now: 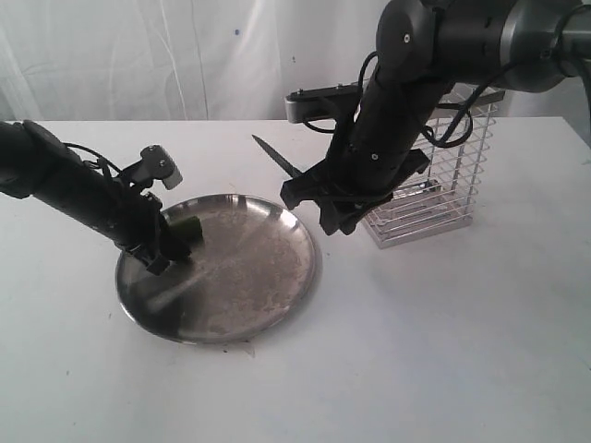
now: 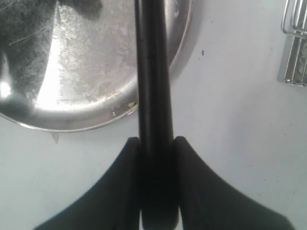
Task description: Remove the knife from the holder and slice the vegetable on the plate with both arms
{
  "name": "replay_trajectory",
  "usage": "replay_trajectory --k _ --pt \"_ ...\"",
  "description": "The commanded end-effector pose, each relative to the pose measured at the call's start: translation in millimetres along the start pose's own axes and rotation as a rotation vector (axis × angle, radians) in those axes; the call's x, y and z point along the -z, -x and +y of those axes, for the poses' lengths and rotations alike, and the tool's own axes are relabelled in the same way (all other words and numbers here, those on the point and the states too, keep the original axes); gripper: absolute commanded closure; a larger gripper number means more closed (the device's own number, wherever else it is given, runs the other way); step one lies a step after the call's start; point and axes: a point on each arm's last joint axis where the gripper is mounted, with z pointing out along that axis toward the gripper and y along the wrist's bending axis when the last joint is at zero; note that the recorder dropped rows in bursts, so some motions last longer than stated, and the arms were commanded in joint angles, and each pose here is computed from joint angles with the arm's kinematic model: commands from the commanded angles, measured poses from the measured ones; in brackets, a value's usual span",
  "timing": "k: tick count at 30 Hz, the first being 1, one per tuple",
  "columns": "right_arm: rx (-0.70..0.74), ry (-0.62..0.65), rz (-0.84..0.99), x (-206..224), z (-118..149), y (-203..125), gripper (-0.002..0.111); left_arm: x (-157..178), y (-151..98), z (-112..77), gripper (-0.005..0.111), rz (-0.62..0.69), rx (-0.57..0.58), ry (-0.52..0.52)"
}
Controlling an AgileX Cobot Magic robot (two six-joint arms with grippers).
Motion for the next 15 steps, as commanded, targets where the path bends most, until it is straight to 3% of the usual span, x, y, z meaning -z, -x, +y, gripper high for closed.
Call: replay_trajectory --k 1,4,6,11,13,15 --pt "0.014 0.011 -0.016 7.9 0.1 -0.4 0.108 15.4 10.0 -1.7 0.106 -0.026 -0.054 0.047" --pt "0.014 0.011 -0.016 7.9 0.1 -0.4 0.108 26.3 17.6 1.7 0.103 -0.051 -0.069 0.124" --pt "0.014 0.011 -0.016 7.9 0.1 -0.4 0.108 27.7 18.5 0.8 0.094 -0.051 -0.112 0.121" --pt "0.014 0.011 -0.016 7.9 0.1 -0.4 0.108 17.0 11.5 -1.0 0.048 -0.030 -0.206 0.063" --pt "0.014 0.011 -0.016 7.9 0.1 -0.4 0.108 13.2 8.9 0.5 0.042 -0.022 -0.202 0.065" --pt "0.014 0.011 -0.016 7.9 0.1 -0.4 0.108 7.7 5.0 3.9 0.043 -0.010 -0.196 0.082"
